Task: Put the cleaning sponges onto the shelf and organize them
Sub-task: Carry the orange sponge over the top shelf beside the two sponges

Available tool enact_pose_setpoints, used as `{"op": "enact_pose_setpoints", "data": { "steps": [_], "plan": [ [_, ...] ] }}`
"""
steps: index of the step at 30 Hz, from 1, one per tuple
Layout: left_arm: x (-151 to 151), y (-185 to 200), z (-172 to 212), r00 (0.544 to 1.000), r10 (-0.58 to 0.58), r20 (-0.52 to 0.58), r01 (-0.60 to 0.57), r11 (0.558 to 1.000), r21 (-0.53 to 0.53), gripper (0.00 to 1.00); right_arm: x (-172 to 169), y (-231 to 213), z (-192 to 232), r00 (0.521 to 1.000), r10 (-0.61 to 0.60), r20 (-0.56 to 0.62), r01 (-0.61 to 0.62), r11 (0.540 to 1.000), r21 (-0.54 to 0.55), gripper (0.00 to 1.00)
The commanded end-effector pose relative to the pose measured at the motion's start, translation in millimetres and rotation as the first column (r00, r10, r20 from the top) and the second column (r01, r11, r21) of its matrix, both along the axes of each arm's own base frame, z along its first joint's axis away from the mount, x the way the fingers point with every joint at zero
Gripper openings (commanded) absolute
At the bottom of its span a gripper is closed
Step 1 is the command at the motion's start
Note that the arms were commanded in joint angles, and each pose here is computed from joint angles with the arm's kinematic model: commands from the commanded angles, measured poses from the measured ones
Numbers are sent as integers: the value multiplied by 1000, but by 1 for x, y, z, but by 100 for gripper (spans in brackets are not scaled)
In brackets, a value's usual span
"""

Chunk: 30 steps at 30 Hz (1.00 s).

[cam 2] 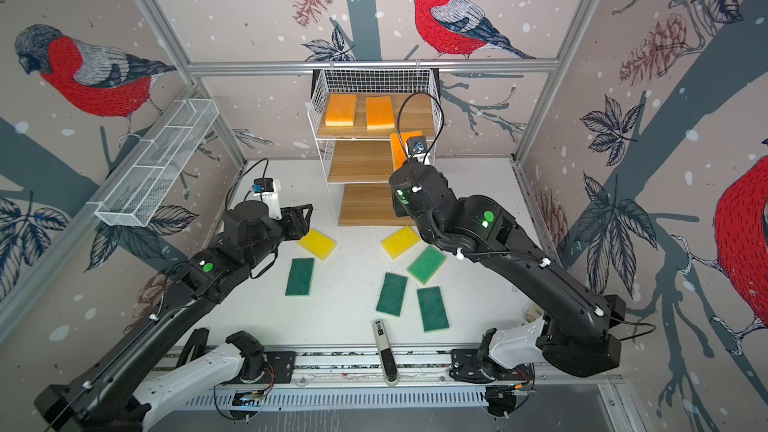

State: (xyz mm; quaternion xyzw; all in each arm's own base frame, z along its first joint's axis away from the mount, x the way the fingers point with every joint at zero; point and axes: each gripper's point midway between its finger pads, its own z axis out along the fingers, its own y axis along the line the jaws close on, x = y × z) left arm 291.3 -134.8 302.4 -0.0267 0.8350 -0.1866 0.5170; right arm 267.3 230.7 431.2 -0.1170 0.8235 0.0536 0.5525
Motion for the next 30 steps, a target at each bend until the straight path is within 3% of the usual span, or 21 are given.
{"op": "enact_pose_setpoints", "data": {
  "steps": [1, 9, 14, 30],
  "plan": [
    [4, 1, 7, 999, 8, 33, -8, 1000, 0, 62, 16, 0, 20, 998, -2, 68, 4, 1000, -22, 60],
    [8, -3, 9, 999, 2, 43, -1, 1000, -3, 62, 48, 1, 46, 989, 24, 143, -26, 1000, 15, 60],
    [10, -2, 9, 999, 10, 46, -11, 1000, 6, 63, 61, 11, 56, 985, 41, 167, -39, 999, -21, 60],
    [13, 3, 17, 997, 29, 77, -29, 1000, -7, 63, 114, 14, 54, 982, 10, 187, -4, 999, -36, 60]
  ]
}}
